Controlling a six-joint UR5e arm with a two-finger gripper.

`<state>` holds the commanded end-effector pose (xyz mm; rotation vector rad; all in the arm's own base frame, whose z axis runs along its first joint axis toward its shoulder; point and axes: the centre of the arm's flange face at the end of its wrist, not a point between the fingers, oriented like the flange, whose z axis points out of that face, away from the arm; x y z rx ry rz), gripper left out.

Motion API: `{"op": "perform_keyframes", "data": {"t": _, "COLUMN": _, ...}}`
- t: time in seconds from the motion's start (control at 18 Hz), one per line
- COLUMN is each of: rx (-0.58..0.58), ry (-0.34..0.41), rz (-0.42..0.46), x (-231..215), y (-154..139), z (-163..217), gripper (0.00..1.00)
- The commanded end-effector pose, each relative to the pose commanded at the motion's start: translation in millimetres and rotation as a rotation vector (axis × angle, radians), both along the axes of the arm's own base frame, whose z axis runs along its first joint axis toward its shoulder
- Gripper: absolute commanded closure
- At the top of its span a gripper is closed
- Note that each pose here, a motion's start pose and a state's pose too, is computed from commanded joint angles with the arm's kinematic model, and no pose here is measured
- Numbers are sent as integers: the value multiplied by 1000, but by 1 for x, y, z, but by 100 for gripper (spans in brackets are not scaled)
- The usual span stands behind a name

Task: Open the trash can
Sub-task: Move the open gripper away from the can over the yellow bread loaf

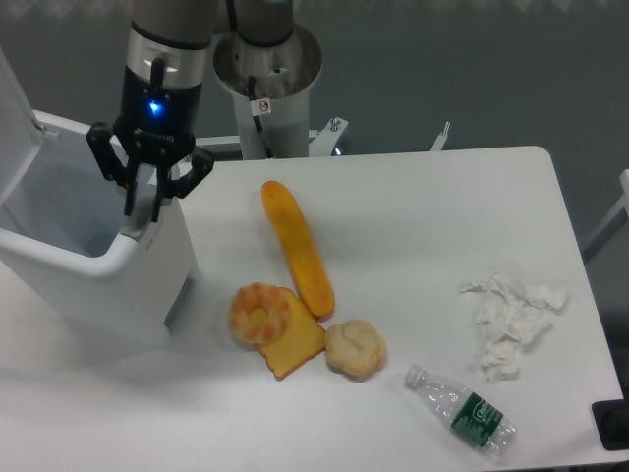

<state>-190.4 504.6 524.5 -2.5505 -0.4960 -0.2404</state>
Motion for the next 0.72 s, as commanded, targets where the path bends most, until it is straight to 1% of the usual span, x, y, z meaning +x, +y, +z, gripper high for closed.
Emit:
{"op": "perform_keyframes", "data": {"t": 0.06, "rx": -1, "ry": 4, "rz": 10, "x": -4, "y": -2, "z": 0, "gripper": 0}}
{"op": "perform_keyframes", "data": {"t": 0.28, "rx": -8, "ry": 8, "rz": 77, "x": -39, "y": -15, "z": -2, "gripper": 0}}
{"op": "perform_keyframes", "data": {"t": 0.39, "rx": -18, "ry": 10, "rz": 114, "x": -63, "y": -25, "z": -9, "gripper": 0}}
{"op": "perform_keyframes", "data": {"t": 0.44, "rx": -25, "ry": 24, "rz": 122, "x": -80, "y": -33, "z": -12, "gripper": 0}}
{"op": "perform_keyframes", "data": {"t": 0.5, "rx": -37, "ry": 48, "rz": 108, "x": -94, "y": -36, "z": -19, "gripper": 0}}
{"op": "perform_keyframes", "data": {"t": 0.56, "rx": -81, "ry": 80, "rz": 83, "x": -108, "y": -33, "z": -34, "gripper": 0}}
{"op": "perform_keyframes", "data": {"t": 0.67, "rx": -208, "ry": 200, "rz": 43, "x": -131, "y": -36, "z": -53, "gripper": 0}}
{"op": "perform_keyframes", "data": {"t": 0.72, "rx": -262, "ry": 243, "rz": 19, "x": -139, "y": -37, "z": -62, "gripper": 0}}
